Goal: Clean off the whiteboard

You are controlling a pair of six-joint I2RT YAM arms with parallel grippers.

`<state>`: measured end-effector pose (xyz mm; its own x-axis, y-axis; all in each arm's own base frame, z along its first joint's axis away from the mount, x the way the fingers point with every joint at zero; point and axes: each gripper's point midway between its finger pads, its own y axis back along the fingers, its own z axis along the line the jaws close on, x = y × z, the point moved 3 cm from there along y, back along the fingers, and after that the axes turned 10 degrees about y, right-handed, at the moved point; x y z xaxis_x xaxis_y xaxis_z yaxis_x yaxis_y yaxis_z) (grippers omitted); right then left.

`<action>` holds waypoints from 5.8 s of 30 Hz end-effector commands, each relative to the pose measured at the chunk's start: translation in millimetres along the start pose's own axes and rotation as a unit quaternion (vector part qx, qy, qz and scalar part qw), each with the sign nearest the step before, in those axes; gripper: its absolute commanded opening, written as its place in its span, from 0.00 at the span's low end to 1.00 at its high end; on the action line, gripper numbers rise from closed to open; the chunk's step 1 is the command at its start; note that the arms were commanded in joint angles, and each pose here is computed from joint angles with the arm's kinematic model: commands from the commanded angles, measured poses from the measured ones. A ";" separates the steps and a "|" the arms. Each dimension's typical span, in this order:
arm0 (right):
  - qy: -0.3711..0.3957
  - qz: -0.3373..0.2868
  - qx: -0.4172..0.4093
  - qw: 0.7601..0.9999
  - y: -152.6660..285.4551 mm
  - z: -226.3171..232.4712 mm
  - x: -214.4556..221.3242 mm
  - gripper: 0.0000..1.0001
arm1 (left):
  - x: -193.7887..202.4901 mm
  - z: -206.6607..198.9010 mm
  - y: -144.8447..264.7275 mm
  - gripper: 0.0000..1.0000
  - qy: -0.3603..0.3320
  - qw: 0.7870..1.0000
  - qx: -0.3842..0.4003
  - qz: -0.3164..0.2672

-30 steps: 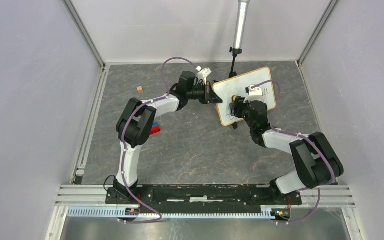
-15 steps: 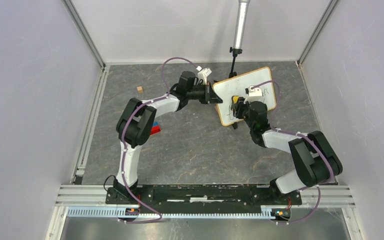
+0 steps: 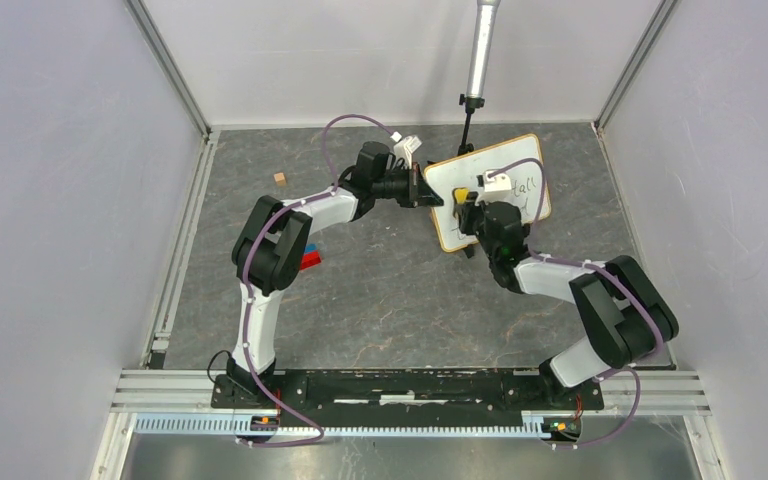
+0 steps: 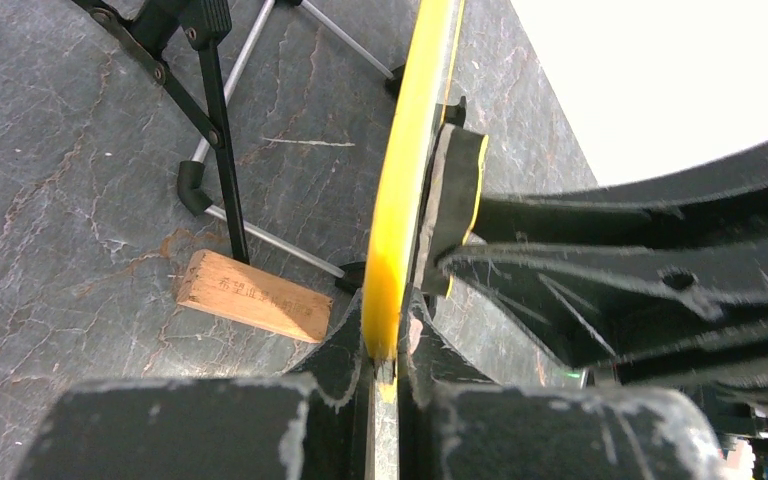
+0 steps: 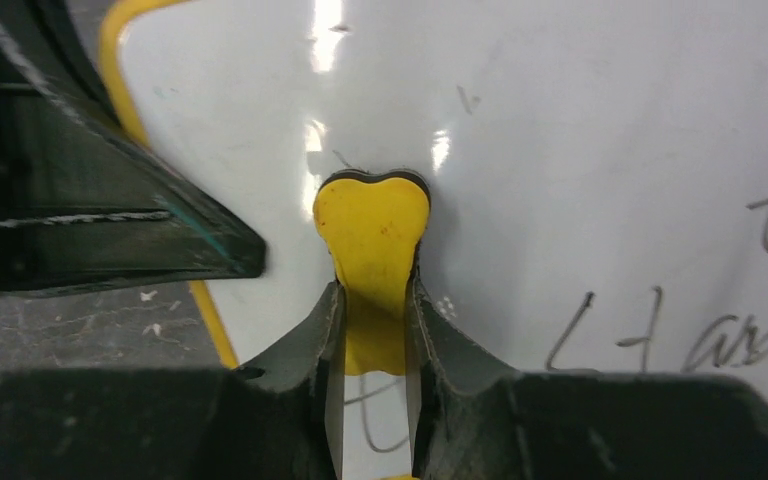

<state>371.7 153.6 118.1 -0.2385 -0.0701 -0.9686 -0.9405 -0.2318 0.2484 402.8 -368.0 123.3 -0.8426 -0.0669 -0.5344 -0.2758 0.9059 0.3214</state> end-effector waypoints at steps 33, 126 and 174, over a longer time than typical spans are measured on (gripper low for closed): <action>-0.050 0.066 -0.006 0.997 20.6 34.1 47.3 0.18 | 26.2 35.1 -2.8 0.02 -0.029 0.995 -0.083 0.036; -0.014 -0.061 -0.010 0.998 18.2 6.7 4.2 0.37 | 26.8 29.1 -4.1 0.60 0.005 0.998 -0.062 -0.005; -0.006 0.039 -0.038 0.998 23.7 -2.1 56.7 0.25 | 63.8 17.6 -12.0 0.02 0.021 0.995 -0.090 -0.026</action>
<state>343.9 140.6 84.2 -0.2701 -0.0925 -0.9584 -0.9177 -0.2765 0.2853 366.1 -389.3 83.7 -0.8224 -0.1546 -0.5475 -0.3992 0.8424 0.3618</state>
